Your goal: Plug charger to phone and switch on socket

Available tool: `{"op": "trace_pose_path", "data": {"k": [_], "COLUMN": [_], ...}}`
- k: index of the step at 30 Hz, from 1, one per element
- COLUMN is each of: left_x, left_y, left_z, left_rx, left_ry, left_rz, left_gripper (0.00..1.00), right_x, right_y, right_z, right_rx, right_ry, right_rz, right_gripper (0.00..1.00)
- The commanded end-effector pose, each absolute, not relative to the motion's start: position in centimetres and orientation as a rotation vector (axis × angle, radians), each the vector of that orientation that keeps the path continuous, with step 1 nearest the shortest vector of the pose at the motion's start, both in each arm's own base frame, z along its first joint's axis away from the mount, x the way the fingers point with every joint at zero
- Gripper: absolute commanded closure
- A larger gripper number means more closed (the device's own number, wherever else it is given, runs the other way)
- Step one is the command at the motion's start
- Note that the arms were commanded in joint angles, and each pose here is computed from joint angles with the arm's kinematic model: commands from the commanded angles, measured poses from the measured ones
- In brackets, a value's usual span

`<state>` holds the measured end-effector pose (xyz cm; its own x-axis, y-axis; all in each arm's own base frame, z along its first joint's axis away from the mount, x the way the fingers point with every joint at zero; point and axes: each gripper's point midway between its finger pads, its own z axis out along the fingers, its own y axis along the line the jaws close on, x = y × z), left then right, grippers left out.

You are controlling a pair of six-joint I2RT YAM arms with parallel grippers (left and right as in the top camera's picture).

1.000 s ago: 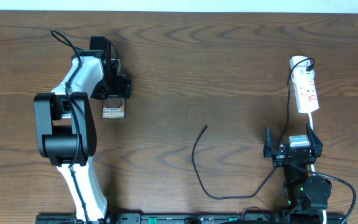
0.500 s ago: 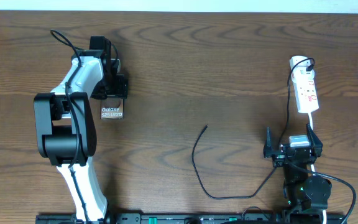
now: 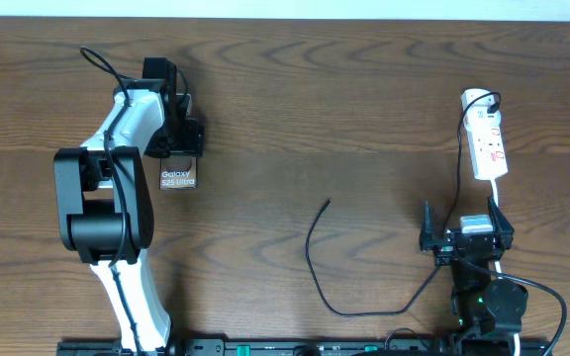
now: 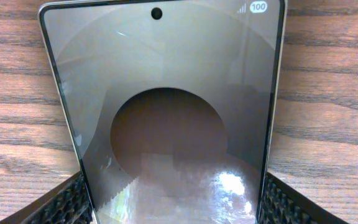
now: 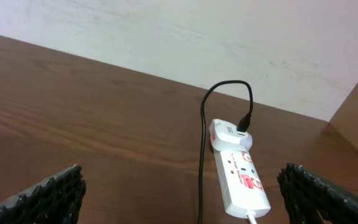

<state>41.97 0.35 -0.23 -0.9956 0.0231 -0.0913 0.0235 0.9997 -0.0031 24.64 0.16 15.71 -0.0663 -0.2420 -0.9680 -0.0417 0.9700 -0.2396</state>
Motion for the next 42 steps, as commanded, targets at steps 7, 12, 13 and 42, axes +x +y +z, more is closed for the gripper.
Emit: {"op": "trace_pose_path", "data": {"k": [7, 12, 13, 42], "left_x": [40.41, 40.42, 40.42, 40.41], "left_y": [0.28, 0.28, 0.28, 0.28], "left_z": [-2.13, -2.13, -2.13, -2.13], "left_rx": [0.029, 0.029, 0.029, 0.029], "left_ry": [3.113, 3.113, 3.113, 3.113], "left_rz": [0.0, 0.0, 0.0, 0.0], "left_gripper": [0.39, 0.5, 0.5, 0.51], "right_x": [24.61, 24.61, 24.61, 24.61], "right_y": [0.48, 0.48, 0.48, 0.48], "right_z": [15.71, 15.71, 15.71, 15.71], "right_rx": [-0.236, -0.236, -0.236, -0.236], "right_ry": [1.63, 1.63, 1.63, 1.63], "right_rz": [-0.164, -0.164, -0.164, -0.164], "right_gripper": [0.01, 0.01, 0.01, 0.01]}}
